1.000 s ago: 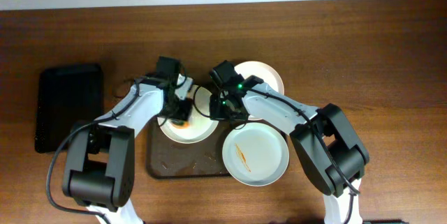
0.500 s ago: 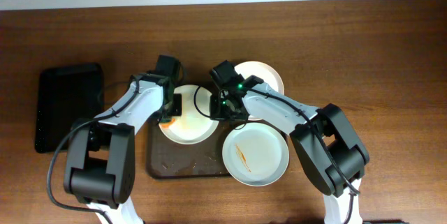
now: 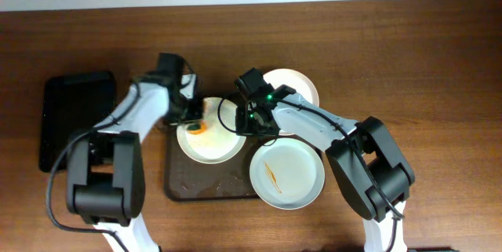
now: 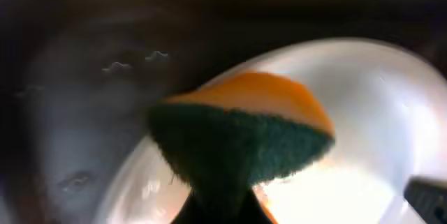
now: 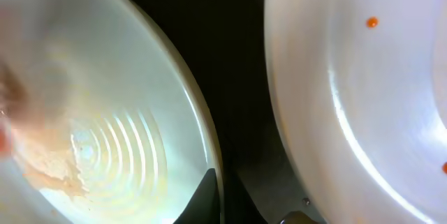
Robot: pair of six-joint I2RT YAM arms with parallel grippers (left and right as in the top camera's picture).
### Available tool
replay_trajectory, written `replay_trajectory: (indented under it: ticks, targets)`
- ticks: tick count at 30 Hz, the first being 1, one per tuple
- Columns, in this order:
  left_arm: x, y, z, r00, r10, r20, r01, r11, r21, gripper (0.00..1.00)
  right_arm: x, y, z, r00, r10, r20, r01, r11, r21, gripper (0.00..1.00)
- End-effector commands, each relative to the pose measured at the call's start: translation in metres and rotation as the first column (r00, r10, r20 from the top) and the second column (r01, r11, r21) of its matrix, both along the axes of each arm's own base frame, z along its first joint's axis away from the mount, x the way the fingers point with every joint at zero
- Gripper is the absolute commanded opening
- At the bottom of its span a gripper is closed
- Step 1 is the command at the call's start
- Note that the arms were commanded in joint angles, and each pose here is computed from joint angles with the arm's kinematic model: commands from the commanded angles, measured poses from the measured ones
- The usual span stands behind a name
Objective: Clean dirty plates on tray and stack at the side
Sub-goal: 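Lift the scrubbed plate with right gripper and place it right of the tray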
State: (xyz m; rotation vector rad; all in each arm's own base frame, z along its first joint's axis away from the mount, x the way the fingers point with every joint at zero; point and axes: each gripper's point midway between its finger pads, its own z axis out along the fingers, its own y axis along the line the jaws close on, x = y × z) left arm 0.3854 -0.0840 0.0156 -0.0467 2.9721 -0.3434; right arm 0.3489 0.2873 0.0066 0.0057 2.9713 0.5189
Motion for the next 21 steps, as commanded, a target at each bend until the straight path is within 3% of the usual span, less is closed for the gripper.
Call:
replay_trajectory:
  ticks: [1, 3, 4, 6, 9, 14, 17, 19, 21]
  targets:
    - [0.034, 0.039, 0.069, 0.994, 0.101, 0.031, -0.102, 0.994, 0.046, 0.0, -0.002, -0.003, -0.003, 1.0, 0.008, 0.004, -0.008, 1.0, -0.029, 0.04]
    - [0.029, 0.046, 0.108, 0.997, 0.072, 0.006, -0.072, 0.996, 0.058, 0.0, -0.002, -0.003, -0.003, 1.0, 0.008, 0.002, -0.008, 1.0, -0.03, 0.05]
    - [0.025, 0.048, 0.127, 0.999, 0.045, -0.002, -0.045, 0.997, 0.064, 0.0, -0.003, -0.003, -0.003, 1.0, 0.009, 0.0, -0.009, 1.0, -0.026, 0.11]
    - [0.019, 0.049, 0.147, 1.0, 0.023, -0.01, -0.022, 0.997, 0.068, 0.0, -0.005, 0.001, 0.0, 1.0, 0.026, -0.01, -0.026, 1.0, -0.002, 0.04]
    - [0.016, 0.05, 0.148, 1.0, -0.008, -0.016, 0.009, 0.997, 0.074, 0.0, -0.001, 0.004, 0.034, 0.993, 0.102, 0.052, -0.102, 0.995, 0.007, 0.04]
    - [0.021, 0.066, 0.149, 0.999, 0.035, -0.002, -0.035, 0.997, 0.073, 0.0, -0.006, -0.028, 0.11, 0.957, 0.096, 0.274, -0.033, 0.974, -0.225, 0.04]
    - [0.023, 0.067, 0.149, 0.999, 0.037, 0.007, -0.037, 0.997, 0.072, 0.0, -0.017, -0.034, 0.144, 0.856, 0.207, 0.473, 0.056, 0.874, -0.483, 0.04]
    - [0.023, 0.067, 0.149, 0.999, 0.036, 0.009, -0.037, 0.997, 0.072, 0.0, -0.029, -0.032, 0.174, 0.738, 0.325, 0.592, 0.166, 0.761, -0.627, 0.04]
    - [0.024, 0.067, 0.149, 0.999, 0.037, 0.01, -0.037, 0.997, 0.072, 0.0, -0.047, -0.015, 0.204, 0.603, 0.42, 0.678, 0.257, 0.702, -0.664, 0.04]
